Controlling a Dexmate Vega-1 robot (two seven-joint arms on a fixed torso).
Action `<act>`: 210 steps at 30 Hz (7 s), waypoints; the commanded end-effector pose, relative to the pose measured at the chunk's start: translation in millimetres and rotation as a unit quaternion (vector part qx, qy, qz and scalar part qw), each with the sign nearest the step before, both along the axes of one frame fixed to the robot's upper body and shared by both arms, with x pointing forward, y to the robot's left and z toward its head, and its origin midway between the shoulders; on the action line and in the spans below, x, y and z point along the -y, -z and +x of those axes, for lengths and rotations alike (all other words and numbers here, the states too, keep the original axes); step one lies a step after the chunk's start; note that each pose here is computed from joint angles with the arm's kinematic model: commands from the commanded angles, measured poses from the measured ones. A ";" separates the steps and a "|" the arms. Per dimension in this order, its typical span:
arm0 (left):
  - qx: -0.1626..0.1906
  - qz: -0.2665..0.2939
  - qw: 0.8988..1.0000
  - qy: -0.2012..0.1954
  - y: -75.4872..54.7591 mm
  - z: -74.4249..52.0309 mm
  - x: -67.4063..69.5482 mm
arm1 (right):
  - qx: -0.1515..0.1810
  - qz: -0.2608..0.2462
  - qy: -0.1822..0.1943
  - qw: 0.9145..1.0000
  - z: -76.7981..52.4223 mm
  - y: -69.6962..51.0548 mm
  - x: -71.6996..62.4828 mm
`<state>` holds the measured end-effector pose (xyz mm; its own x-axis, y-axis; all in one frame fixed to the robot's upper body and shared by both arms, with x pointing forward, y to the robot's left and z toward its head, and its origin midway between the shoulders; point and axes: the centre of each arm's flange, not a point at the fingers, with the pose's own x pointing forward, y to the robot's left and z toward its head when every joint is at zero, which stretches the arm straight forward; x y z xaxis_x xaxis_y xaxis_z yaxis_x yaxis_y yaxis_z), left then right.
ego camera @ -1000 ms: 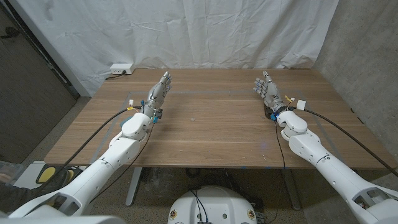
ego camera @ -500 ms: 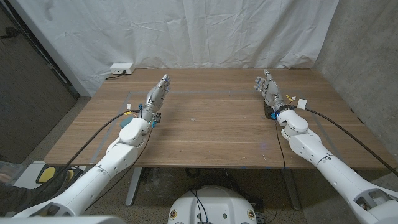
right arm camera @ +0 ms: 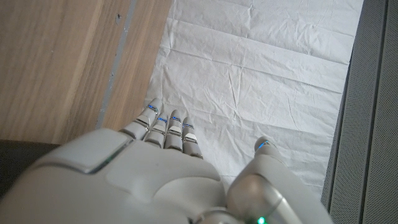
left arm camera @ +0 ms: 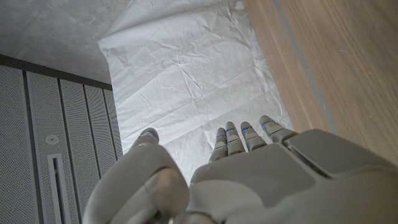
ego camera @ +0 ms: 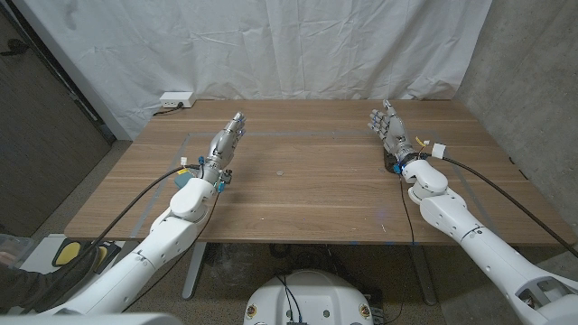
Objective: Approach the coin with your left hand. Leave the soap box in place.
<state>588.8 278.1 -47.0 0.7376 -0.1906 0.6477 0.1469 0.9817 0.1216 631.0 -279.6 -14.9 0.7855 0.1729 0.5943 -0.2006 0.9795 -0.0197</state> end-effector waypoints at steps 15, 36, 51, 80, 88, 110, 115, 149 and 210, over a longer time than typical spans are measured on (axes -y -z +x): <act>0.027 0.013 0.999 -0.023 18.0 -16.2 3.1 | 0.000 -0.002 -0.003 1.000 -2.1 -0.2 -8.1; 0.075 0.026 0.996 -0.045 5.6 -19.4 15.7 | 0.004 0.017 -0.013 1.000 3.1 -0.8 -6.8; 0.105 0.048 0.992 -0.050 -4.2 -23.0 30.3 | 0.010 0.026 -0.007 1.000 2.6 -2.3 -4.6; 0.133 0.112 0.974 -0.146 -7.6 -47.2 41.7 | 0.006 0.027 -0.009 1.000 5.6 -0.2 -9.6; 0.137 0.132 0.967 -0.171 -8.5 -52.0 45.0 | 0.007 0.025 -0.006 1.000 4.8 -1.3 -9.9; 0.130 0.180 0.948 -0.230 -12.5 -71.8 49.6 | 0.005 0.028 -0.014 1.000 -1.2 -0.5 -9.5; 0.127 0.184 0.945 -0.237 -12.2 -71.5 48.7 | 0.006 0.026 -0.014 1.000 -1.2 -0.5 -10.7; 0.101 0.243 0.938 -0.228 -29.4 -44.9 51.6 | -0.003 0.029 -0.006 1.000 -1.3 8.3 -6.4; 0.173 0.352 0.873 -0.289 -36.5 -44.5 60.6 | 0.000 0.018 0.001 1.000 -9.1 -4.7 -6.2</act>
<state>545.5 225.4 -13.7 0.6324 -0.2688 0.7265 -0.4778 0.6029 0.6389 621.3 -277.1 -12.5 0.7885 0.1371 0.5996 -0.1885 0.9818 0.0234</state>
